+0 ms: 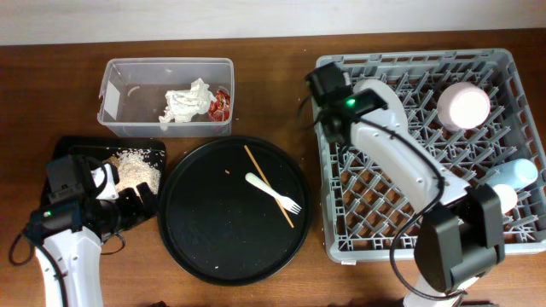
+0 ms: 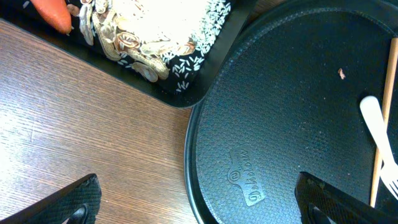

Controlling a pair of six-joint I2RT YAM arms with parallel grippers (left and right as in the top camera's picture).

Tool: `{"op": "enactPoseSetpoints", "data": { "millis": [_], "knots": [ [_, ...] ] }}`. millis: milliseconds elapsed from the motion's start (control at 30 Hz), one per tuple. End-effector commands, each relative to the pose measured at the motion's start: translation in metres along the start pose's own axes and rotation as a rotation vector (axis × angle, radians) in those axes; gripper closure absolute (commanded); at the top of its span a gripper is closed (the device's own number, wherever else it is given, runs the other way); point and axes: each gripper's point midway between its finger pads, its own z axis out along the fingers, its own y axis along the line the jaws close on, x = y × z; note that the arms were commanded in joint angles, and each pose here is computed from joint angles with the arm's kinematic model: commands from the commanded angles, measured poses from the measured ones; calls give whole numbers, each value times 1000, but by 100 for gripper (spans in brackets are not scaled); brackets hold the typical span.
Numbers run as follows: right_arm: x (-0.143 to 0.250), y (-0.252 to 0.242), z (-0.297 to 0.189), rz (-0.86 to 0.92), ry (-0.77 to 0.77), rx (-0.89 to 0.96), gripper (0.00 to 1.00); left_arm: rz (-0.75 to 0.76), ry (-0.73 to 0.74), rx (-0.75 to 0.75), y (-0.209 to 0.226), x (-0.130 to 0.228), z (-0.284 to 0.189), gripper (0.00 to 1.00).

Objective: Sort waste into correct bins and load items into the dishwasher rack
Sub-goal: 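Lift the grey plate into the rack and stand it upright, then grasp the white plastic fork with the right gripper and place it in the rack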

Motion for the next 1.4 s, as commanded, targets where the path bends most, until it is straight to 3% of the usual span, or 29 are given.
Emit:
{"op": "enactPoseSetpoints", "data": {
  "millis": [0, 133, 233, 367, 567, 600, 633, 667, 700, 833, 900, 933, 1033, 1133, 1233, 1333, 1367],
  "knots": [
    [11, -53, 13, 62, 55, 146, 96, -14, -7, 10, -1, 0, -2, 1],
    [16, -56, 1, 61, 63, 137, 96, -14, -7, 10, -1, 0, -2, 1],
    [26, -19, -13, -6, 91, -2, 96, -14, -7, 10, -1, 0, -2, 1],
    [31, 19, -31, -105, 80, -51, 96, -14, -7, 10, -1, 0, -2, 1],
    [19, 14, -93, -61, -69, -147, 96, -14, -7, 10, -1, 0, -2, 1],
    [20, 21, -119, -42, -112, -273, 95, -14, -7, 10, -1, 0, -2, 1],
    [22, 34, -137, -39, -128, -395, 77, -13, -7, 10, -1, 0, -2, 1],
    [29, 60, -161, -73, -130, -598, 51, -13, -10, 11, -1, -1, -2, 1],
    [41, 82, -176, -154, -102, -754, 41, -13, -11, 11, -1, -1, -2, 1],
    [86, 128, -151, -363, 96, -801, 39, -13, -10, 11, -1, -1, -2, 1],
    [100, 147, -136, -409, 164, -798, 34, -13, -10, 11, -1, -1, -2, 1],
    [111, 163, -122, -442, 215, -796, 26, -13, -10, 11, -1, -1, -2, 1],
    [127, 197, -89, -539, 289, -796, 24, -13, -9, 19, -2, 0, -2, 1],
    [131, 226, -38, -610, 291, -737, 24, -12, -9, 19, -2, 0, -2, 1],
    [130, 235, -25, -609, 282, -734, 25, -13, -9, 19, -2, -1, -2, 1],
    [128, 235, -14, -614, 272, -697, 31, -13, -9, 19, -2, -1, -2, 1],
    [128, 234, -11, -616, 273, -683, 43, -13, -9, 19, -2, -1, -2, 1]
  ]
}}
